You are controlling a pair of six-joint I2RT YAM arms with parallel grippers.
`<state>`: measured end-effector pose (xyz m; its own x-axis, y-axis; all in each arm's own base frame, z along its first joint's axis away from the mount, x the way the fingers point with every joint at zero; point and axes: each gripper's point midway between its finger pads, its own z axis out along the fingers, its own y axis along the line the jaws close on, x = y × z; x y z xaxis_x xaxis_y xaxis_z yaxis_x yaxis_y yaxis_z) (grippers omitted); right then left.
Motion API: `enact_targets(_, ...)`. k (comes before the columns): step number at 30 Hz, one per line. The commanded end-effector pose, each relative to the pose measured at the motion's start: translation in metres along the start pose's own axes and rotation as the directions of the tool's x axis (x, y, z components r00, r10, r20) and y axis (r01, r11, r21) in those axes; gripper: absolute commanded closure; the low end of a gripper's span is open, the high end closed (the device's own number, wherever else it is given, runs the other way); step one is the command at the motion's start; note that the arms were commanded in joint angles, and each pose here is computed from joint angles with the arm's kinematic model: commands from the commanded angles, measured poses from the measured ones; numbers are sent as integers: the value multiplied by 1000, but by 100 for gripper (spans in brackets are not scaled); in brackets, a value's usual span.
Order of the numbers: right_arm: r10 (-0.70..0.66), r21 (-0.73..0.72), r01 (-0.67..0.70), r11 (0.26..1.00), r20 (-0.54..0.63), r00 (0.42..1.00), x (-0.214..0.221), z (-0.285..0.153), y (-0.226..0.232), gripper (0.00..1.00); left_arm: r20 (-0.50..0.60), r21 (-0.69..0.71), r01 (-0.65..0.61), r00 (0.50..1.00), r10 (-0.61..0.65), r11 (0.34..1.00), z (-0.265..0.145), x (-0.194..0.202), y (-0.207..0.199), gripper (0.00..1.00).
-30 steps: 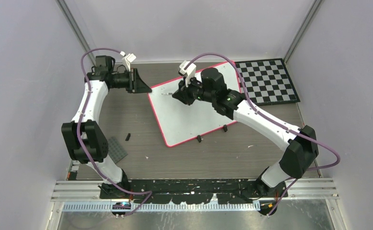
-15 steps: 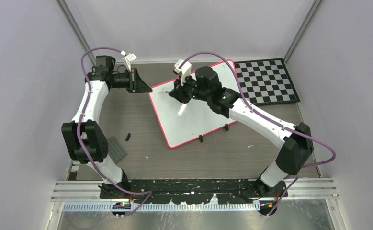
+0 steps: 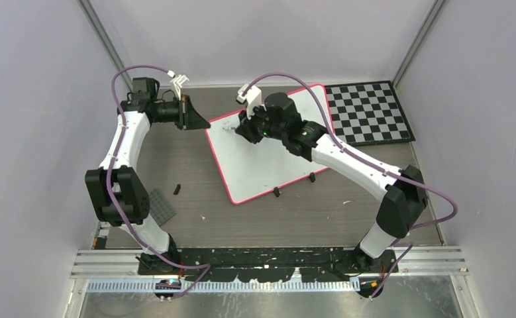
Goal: Write a sentence on the whiteboard
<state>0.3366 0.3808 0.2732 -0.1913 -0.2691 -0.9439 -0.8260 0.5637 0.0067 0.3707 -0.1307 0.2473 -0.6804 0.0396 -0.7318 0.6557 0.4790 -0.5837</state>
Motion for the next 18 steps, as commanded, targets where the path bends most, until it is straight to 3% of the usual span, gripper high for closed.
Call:
enact_targets(1, -29, 36, 27, 999, 80, 996, -34, -3, -4, 100, 6, 14, -19, 1000, 19, 1000, -2, -1, -9, 100)
enact_targets(18, -42, -9, 42, 999, 56, 998, -28, 12, 8, 100, 1, 19, -38, 999, 38, 999, -3, -2, -10, 100)
